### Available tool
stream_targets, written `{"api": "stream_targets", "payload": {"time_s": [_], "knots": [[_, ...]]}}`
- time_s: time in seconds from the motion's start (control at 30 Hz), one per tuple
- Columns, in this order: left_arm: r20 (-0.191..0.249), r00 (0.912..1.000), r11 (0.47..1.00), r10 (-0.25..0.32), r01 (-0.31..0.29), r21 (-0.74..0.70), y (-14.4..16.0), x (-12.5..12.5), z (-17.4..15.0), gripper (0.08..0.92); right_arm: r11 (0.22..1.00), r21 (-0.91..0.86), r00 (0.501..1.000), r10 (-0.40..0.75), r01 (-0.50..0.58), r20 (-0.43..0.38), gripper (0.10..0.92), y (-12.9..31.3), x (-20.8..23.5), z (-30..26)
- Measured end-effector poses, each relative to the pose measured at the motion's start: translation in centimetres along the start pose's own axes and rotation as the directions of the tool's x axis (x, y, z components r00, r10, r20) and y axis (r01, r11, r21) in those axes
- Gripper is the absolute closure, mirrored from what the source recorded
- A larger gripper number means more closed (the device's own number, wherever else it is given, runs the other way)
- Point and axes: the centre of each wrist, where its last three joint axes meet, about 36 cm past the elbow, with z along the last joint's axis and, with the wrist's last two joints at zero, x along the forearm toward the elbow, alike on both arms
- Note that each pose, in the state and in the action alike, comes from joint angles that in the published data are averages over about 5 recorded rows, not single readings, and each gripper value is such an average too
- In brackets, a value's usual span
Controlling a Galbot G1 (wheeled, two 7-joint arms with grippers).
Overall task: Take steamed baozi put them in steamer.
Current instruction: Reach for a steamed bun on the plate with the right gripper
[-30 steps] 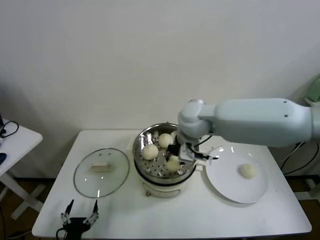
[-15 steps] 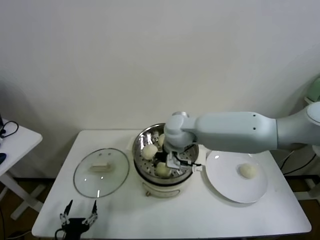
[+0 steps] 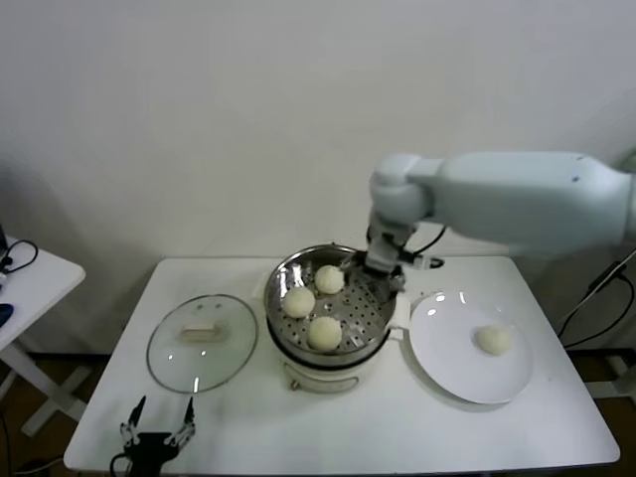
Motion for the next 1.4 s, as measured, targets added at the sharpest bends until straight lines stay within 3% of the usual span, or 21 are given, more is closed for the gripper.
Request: {"api": "stream_targets", "payload": {"time_s": [0.27,0.57,0.9,1.4], "knots": [[0.005,1.0000,1.000,0.008,-0.008,0.006,-0.3,-0.2,0.0,0.177,0.919,-0.393,1.000,-0.019,0.014,-0.009,0.200,10.7,1.0,7.7],[0.004,1.0000,1.000,0.008,-0.008,0.006,-0.2,-0.5,0.1,0.177,0.752,-0.659,0.999,-0.015,-0.012,-0.036,0.200,20.5,-4.9,12.0],[-0.020,0.9998,1.000,0.006,-0.006,-0.006,0.1,-0.2,0.6,0.177,0.649,-0.760,0.998,-0.034,-0.018,-0.053,0.200,24.3,-12.1,13.0],[-0.037,0.9993,1.000,0.010,-0.011,-0.021,0.1,0.4,0.7,0.177,0.583,-0.813,0.996,-0.062,-0.009,-0.056,0.200,26.1,-19.9,12.4]]}}
